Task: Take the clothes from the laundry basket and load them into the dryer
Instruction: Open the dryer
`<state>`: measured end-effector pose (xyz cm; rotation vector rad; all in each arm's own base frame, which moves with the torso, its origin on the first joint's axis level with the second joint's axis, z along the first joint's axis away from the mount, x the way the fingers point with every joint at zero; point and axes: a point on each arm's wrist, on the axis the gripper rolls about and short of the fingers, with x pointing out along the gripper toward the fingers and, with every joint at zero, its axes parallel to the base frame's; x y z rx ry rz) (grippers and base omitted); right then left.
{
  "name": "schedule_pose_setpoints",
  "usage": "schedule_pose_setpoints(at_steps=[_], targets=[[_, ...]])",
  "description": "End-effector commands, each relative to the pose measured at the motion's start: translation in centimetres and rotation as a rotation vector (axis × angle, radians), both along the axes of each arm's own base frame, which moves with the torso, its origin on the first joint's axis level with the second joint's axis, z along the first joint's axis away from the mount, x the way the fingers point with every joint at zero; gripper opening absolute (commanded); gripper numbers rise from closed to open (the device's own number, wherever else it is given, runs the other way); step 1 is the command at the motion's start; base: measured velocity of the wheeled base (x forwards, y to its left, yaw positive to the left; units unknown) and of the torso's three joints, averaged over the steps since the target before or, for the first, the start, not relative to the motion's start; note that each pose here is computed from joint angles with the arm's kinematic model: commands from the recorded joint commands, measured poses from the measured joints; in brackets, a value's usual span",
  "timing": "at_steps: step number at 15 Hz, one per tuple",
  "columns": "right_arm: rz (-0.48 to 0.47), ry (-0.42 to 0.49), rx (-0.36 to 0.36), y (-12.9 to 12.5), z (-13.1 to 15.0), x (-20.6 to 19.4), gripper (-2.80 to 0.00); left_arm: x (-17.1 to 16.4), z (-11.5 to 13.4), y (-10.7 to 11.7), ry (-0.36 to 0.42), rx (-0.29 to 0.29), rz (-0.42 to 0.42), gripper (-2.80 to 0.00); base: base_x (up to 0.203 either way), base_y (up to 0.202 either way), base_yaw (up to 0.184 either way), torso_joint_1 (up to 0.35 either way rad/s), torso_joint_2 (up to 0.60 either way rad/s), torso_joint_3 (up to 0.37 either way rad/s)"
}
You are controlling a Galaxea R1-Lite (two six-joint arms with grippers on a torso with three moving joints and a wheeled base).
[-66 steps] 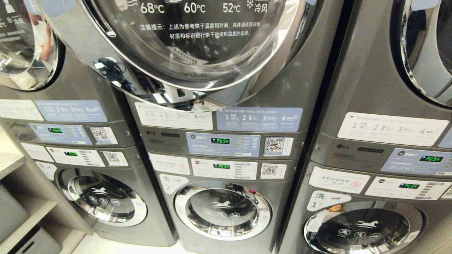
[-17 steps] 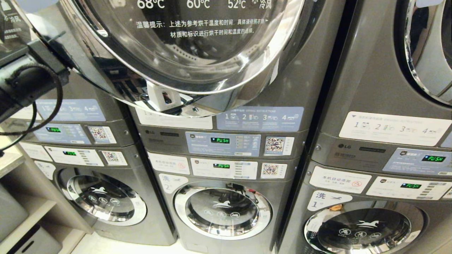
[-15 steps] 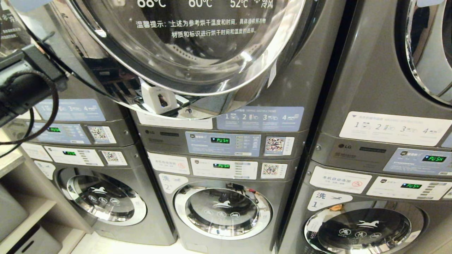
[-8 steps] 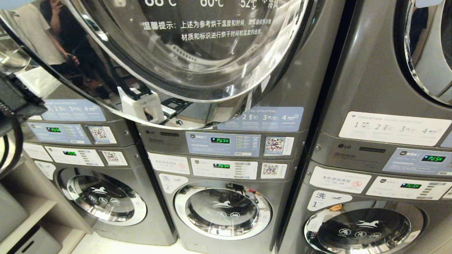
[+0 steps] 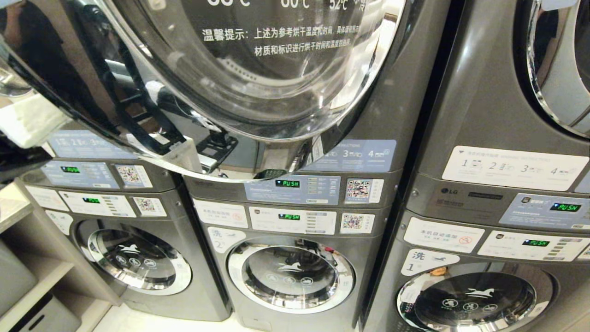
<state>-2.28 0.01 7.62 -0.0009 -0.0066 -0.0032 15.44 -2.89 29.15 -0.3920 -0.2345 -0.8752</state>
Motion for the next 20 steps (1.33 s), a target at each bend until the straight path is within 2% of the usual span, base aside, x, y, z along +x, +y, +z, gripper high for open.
schedule_pose_setpoints(at_steps=[1,9,14,18,20], targets=[[0.0,0.005,0.001,0.0,-0.1,0.0,0.0,-0.2,0.1,-0.2,-0.005,0.002,-0.017,-2.8,0.0,0.0,0.0,0.0,0.0,0.0],[0.0,0.004,0.001,0.0,-0.1,0.0,0.0,-0.5,-0.8,-3.2,0.005,0.099,-0.16,-2.8,0.0,0.0,0.0,0.0,0.0,0.0],[0.0,0.005,0.002,0.0,-0.1,0.0,0.0,0.8,0.3,-4.8,-0.006,0.102,-0.216,-2.8,0.0,0.0,0.0,0.0,0.0,0.0],[0.0,0.005,0.002,0.0,-0.1,0.0,0.0,1.7,0.7,-7.1,-0.019,0.136,-0.286,-2.8,0.0,0.0,0.0,0.0,0.0,0.0],[0.0,0.005,0.002,0.0,-0.1,0.0,0.0,1.4,1.0,-8.6,-0.016,0.132,-0.308,-2.8,0.0,0.0,0.0,0.0,0.0,0.0]])
